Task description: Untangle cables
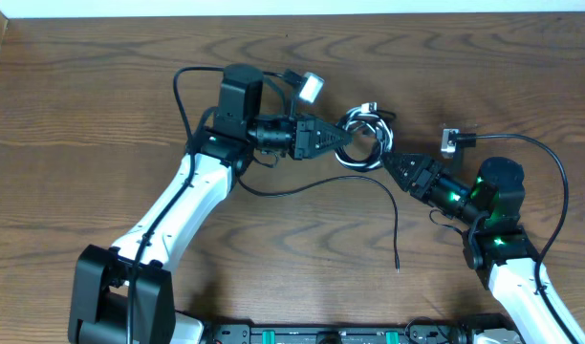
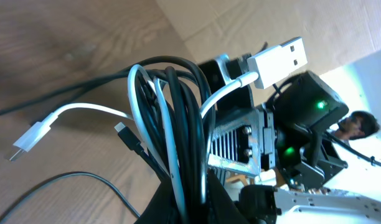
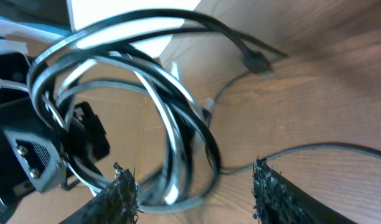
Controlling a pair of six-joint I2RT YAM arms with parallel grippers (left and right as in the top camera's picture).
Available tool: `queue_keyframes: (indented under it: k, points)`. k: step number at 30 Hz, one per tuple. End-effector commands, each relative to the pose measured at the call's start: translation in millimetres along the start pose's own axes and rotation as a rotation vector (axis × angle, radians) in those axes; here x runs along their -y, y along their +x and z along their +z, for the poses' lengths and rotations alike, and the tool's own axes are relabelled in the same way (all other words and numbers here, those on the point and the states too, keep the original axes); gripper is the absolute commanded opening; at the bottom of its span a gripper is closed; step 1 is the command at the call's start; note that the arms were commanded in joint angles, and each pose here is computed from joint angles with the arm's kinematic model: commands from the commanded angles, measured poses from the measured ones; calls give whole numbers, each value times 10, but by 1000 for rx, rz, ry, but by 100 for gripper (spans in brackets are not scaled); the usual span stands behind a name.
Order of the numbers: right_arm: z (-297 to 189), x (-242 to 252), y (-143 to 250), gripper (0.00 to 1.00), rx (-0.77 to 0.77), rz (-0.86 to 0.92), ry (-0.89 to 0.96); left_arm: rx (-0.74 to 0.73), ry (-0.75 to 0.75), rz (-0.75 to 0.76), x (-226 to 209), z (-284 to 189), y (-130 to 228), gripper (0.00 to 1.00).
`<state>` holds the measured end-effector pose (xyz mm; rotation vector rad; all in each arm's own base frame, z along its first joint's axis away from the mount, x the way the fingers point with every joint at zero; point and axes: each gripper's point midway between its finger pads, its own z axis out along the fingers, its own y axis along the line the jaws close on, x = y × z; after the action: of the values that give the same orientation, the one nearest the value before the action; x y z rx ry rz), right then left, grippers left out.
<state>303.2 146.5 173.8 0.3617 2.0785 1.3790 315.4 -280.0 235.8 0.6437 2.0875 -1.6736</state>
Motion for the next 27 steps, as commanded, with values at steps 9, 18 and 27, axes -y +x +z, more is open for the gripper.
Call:
queue_keyframes:
  k: [9,18,27]
  points:
    - [39,19,-30,1,22,-48,14,-120,288,108,649,-42,143,8]
    - [-112,-686,327,1,-170,-444,-363,-20,87,101,319,34,-41,8]
    - [-302,-926,574,1,-292,-563,-536,94,-285,-76,-361,-37,-134,8]
